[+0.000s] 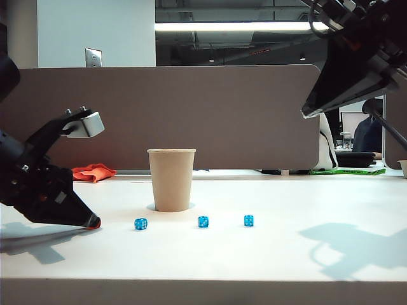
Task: Pick up the dice with a different color and drop it into the paper cup.
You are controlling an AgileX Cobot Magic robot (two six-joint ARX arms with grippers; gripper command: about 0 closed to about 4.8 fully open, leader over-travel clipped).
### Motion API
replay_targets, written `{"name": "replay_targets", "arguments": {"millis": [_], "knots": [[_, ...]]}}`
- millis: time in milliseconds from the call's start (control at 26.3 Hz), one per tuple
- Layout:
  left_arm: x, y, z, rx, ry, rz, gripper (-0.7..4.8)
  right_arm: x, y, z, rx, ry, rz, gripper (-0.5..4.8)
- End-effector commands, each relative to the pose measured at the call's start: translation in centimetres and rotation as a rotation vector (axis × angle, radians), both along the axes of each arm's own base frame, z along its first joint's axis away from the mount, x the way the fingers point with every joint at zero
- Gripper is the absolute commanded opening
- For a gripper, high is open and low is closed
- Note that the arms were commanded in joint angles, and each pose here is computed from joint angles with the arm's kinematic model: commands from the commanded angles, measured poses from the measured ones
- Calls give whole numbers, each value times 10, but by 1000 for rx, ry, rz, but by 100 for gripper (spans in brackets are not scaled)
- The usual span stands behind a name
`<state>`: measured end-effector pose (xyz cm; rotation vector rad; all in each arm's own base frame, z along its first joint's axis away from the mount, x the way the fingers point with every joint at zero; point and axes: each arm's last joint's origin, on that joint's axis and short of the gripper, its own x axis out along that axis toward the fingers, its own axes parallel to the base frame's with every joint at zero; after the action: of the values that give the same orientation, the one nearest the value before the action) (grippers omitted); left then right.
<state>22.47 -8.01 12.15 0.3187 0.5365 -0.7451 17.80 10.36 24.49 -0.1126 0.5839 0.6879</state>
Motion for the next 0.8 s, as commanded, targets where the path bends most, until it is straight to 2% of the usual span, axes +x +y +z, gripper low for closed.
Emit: {"name": "replay_targets", "arguments": {"millis": [38,152,494,799], "knots": [[1,-1,2,-9,-6,-3,-5,0,0,2,6,-16,0,-1],[1,-1,2,-11,-11,-3,-5,0,0,2,6,-16,0,-1],[14,-5,27,-229,-154,60,-5,0,0,2,5,-16,-1,-1],[35,-13,58,-301,-239,24,-5,1,0,2,-7,-23,-21,-1]]}}
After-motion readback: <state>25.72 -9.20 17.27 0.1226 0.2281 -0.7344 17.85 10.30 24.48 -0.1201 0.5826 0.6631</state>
